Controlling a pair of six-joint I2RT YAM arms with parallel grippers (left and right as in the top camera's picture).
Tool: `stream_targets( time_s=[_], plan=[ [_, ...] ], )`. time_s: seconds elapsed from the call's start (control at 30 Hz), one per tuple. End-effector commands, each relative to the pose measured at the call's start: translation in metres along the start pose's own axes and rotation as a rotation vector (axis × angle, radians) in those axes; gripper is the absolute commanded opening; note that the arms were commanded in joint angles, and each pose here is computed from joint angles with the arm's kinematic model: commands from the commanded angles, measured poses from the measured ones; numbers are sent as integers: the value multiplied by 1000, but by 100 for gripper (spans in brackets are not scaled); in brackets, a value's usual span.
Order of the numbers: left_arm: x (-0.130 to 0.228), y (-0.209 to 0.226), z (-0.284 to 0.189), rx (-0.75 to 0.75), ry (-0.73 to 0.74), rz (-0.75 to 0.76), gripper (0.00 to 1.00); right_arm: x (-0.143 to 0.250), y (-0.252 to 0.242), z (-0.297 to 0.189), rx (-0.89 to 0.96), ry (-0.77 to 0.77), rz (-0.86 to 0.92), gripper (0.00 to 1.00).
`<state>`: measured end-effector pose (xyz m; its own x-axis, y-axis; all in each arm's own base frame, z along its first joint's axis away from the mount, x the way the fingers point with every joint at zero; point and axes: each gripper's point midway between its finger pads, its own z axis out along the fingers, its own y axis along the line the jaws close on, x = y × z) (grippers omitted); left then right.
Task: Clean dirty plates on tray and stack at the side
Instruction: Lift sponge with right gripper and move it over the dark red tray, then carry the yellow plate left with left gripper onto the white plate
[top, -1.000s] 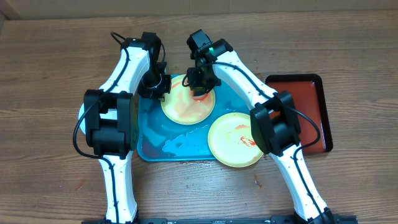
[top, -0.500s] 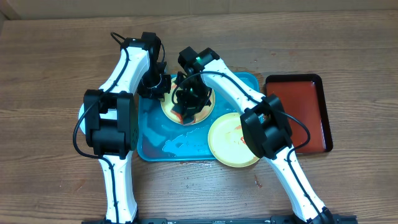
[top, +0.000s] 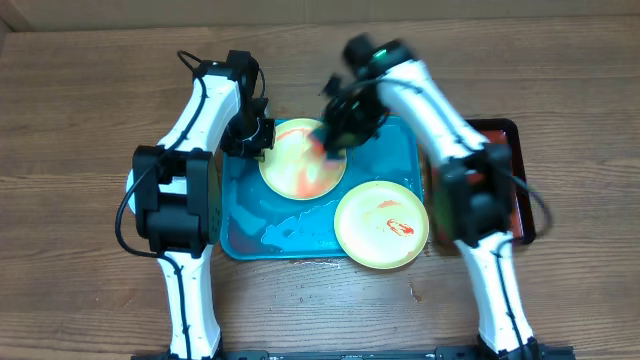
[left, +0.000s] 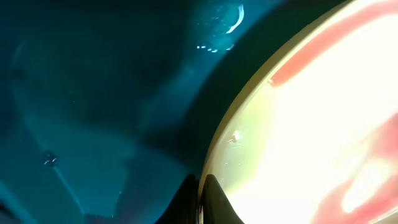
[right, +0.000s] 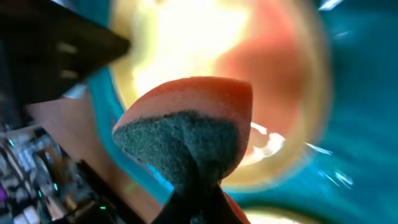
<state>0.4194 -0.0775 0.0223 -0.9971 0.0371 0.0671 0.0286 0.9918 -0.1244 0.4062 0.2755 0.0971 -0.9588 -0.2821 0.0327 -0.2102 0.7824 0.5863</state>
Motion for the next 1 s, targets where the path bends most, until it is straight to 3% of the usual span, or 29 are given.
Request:
stream_targets(
  time_s=[0.0,0.27,0.43,0.7,0.97],
  plan=[
    [-4,-7,-59,3,-140,57,4,-1,19,-89,-30,-176,-42,4],
    [10,-1,-116,-89,-241,62,5,14,-51,-156,117,-258,128,4],
    [24,26,-140,-277,-272,-39,4,26,-90,-172,211,-254,217,4],
    [46,60,-171,-614,-318,-204,4,26,-105,-182,225,-274,247,4],
    [58,51,-198,-865,-419,-234,4,28,-108,-183,246,-271,251,4]
  ],
)
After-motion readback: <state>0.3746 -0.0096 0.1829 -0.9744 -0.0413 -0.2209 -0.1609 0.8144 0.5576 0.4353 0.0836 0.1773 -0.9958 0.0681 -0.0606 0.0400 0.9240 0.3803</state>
